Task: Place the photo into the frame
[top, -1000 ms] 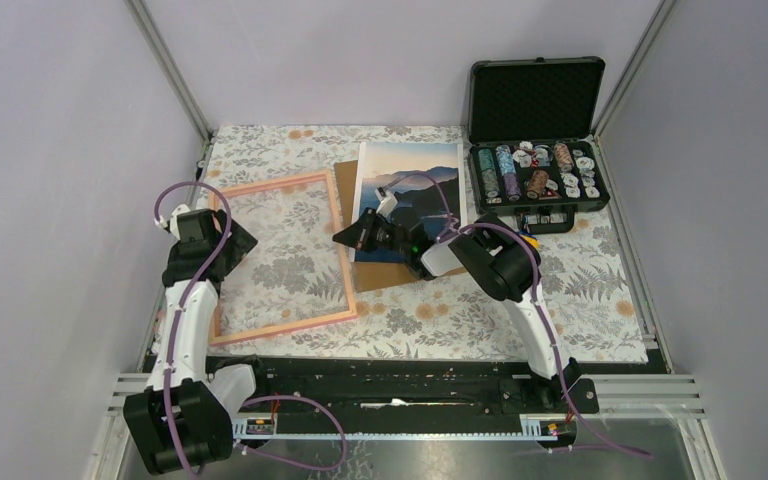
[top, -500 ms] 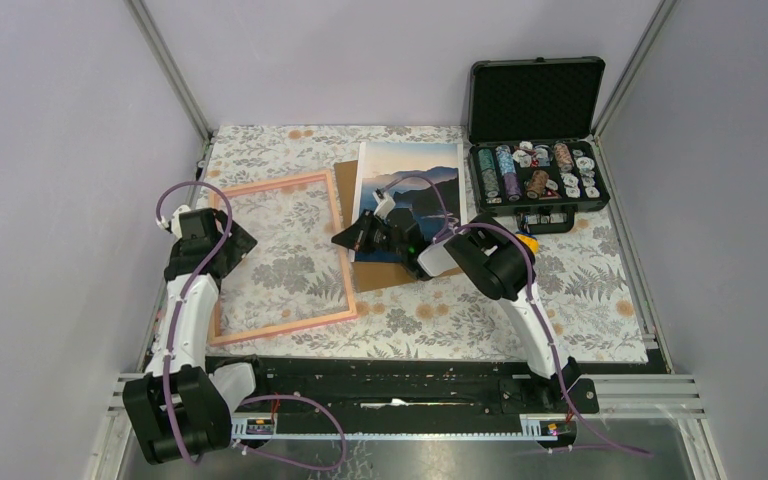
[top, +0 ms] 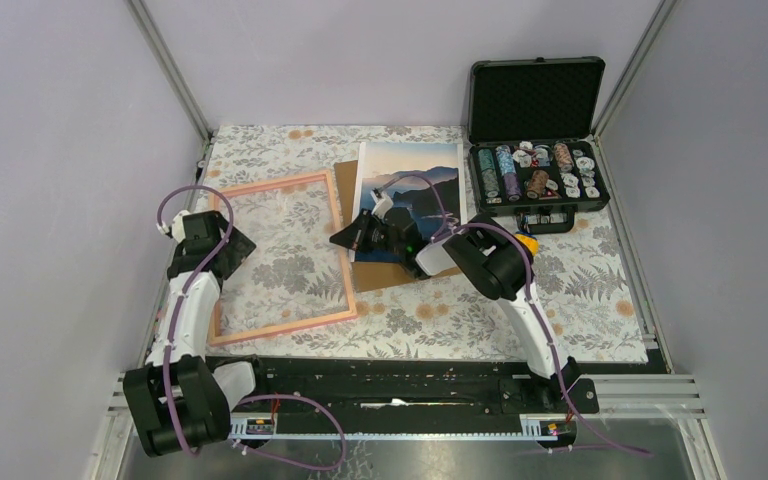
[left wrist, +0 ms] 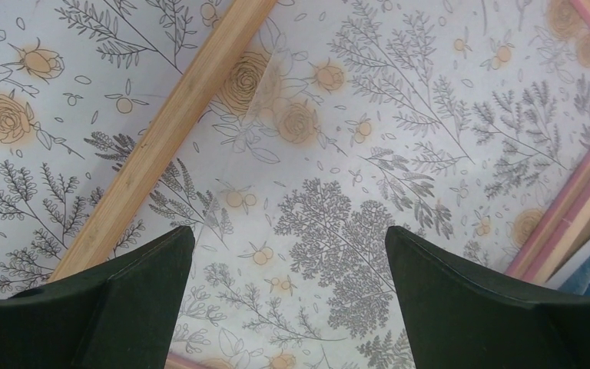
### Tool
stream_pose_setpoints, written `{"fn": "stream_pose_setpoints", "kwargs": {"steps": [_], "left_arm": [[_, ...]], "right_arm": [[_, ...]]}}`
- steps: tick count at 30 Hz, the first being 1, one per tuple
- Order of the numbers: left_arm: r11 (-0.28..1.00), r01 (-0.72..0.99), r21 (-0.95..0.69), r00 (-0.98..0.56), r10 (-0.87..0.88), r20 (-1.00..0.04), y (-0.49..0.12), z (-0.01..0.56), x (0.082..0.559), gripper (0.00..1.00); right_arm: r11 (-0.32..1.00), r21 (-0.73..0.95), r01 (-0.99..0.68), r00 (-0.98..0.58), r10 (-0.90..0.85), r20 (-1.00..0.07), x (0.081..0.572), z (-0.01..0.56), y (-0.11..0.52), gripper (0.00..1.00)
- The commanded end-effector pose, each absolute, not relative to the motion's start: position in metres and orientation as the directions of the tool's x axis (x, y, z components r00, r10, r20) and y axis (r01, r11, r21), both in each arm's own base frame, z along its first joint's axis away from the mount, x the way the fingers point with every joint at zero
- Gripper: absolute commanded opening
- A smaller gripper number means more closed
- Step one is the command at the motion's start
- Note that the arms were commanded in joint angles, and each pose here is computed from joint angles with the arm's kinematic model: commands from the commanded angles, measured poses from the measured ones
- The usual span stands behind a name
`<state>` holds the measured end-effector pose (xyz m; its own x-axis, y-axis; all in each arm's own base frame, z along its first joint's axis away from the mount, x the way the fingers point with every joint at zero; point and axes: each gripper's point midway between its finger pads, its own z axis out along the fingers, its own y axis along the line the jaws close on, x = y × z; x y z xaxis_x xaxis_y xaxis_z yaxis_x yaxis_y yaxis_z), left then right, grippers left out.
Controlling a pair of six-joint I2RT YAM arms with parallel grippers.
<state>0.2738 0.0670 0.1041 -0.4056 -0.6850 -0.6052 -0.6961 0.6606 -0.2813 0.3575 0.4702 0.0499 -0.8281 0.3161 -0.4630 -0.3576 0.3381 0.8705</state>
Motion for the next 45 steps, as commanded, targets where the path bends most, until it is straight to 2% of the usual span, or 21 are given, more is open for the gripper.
{"fn": "stream_pose_setpoints", "kwargs": {"steps": [1,16,23,30,37,45], "left_arm": [[0.637,-0.705,-0.313,-0.354,-0.698,-0.623,0.072,0.109,0.286,0.99],[0.599,-0.756,-0.263,-0.364,-0.719,-0.592,0.081,0.098,0.289,0.99],[0.610,-0.763,-0.212,-0.370,-0.682,-0.631,0.093,0.119,0.288,0.99],[0.622,-0.749,-0.227,-0.350,-0.663,-0.662,0.101,0.154,0.293,0.99],[0.601,-0.741,-0.298,-0.288,-0.686,-0.668,0.107,0.169,0.298,0.99],[0.589,-0.658,-0.470,-0.232,-0.752,-0.617,0.099,0.186,0.358,0.99]], "right_arm": [[0.276,0.857,-0.435,-0.812,0.292,-0.506,0.347,0.070,0.495,0.00],[0.312,0.864,-0.394,-0.815,0.315,-0.486,0.347,0.063,0.489,0.00],[0.322,0.867,-0.380,-0.819,0.320,-0.477,0.346,0.063,0.486,0.00],[0.324,0.874,-0.363,-0.827,0.321,-0.463,0.343,0.061,0.486,0.00],[0.332,0.879,-0.343,-0.830,0.331,-0.449,0.340,0.061,0.481,0.00],[0.361,0.879,-0.311,-0.826,0.354,-0.438,0.340,0.062,0.476,0.00]]}}
